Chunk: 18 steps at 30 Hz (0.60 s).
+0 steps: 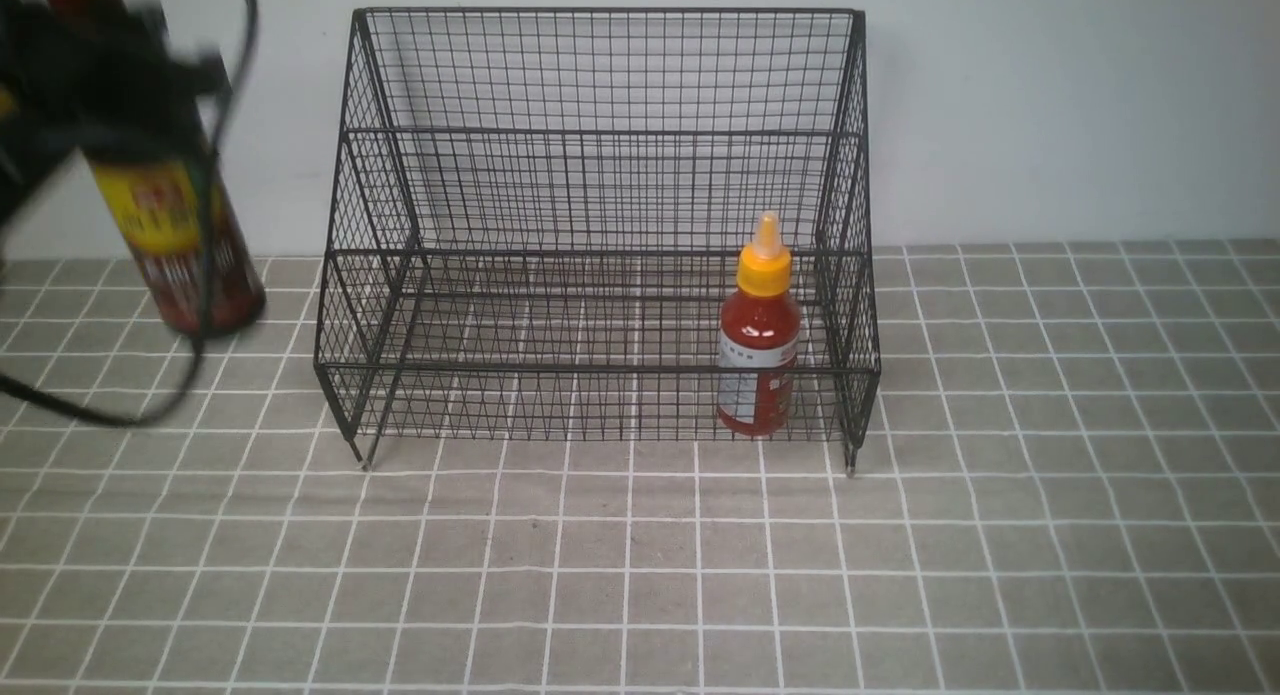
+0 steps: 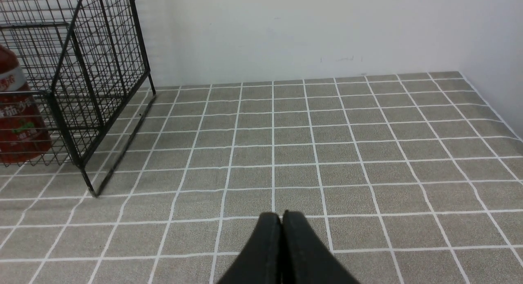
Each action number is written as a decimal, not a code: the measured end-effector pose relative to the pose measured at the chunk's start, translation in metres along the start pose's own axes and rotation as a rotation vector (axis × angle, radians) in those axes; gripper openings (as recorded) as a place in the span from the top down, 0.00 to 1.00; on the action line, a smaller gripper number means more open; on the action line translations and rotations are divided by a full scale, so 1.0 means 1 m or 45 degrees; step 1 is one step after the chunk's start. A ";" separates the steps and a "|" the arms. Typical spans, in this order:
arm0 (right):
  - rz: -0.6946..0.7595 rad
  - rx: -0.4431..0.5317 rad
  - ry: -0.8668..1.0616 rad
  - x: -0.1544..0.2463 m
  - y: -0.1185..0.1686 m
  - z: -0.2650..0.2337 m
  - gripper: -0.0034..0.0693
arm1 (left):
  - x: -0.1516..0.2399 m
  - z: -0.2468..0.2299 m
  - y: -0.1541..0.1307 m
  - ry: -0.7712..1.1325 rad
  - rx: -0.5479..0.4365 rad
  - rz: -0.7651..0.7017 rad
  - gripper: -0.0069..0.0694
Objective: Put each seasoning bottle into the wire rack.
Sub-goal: Use the left arm to put the condiment bottle back on the shelf
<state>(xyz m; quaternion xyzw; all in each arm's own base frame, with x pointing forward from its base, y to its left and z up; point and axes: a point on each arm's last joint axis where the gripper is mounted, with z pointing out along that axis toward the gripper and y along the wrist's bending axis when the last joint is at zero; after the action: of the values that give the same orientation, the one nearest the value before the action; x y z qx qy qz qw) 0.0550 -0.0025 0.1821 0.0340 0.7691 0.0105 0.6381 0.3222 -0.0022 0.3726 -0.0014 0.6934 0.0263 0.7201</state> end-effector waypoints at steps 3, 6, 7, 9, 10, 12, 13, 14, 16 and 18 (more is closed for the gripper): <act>0.000 0.000 0.000 0.000 0.000 0.000 0.97 | -0.023 0.002 -0.004 -0.051 0.026 0.001 0.57; 0.000 0.000 0.000 0.000 0.000 0.000 0.97 | -0.047 0.003 -0.018 -0.095 0.094 0.001 0.57; 0.000 0.000 0.000 0.000 0.000 0.000 0.97 | -0.053 0.002 -0.023 -0.107 0.116 -0.002 0.57; 0.000 0.000 0.000 0.000 0.000 0.000 0.97 | -0.064 0.001 -0.036 -0.141 0.167 -0.015 0.57; 0.000 0.000 0.000 0.000 0.000 0.000 0.97 | -0.069 0.001 -0.043 -0.158 0.195 -0.021 0.57; 0.000 0.000 0.000 0.000 0.000 0.000 0.97 | -0.076 0.003 -0.055 -0.183 0.238 -0.029 0.57; 0.000 0.000 0.000 0.000 0.000 0.000 0.97 | -0.080 0.003 -0.060 -0.200 0.256 -0.035 0.57; 0.000 0.000 0.000 0.000 0.000 0.000 0.97 | -0.081 0.008 -0.070 -0.207 0.288 -0.042 0.57; 0.000 0.000 0.000 0.000 0.000 0.000 0.97 | -0.079 0.013 -0.076 -0.204 0.303 -0.045 0.57; 0.000 0.000 0.000 0.000 0.000 0.000 0.97 | -0.070 0.023 -0.086 -0.174 0.328 -0.043 0.57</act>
<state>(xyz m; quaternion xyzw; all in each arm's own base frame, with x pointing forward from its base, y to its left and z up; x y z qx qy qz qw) 0.0550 -0.0025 0.1821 0.0340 0.7691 0.0105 0.6381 0.3460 -0.0899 0.4405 0.0814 0.6404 -0.0750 0.7600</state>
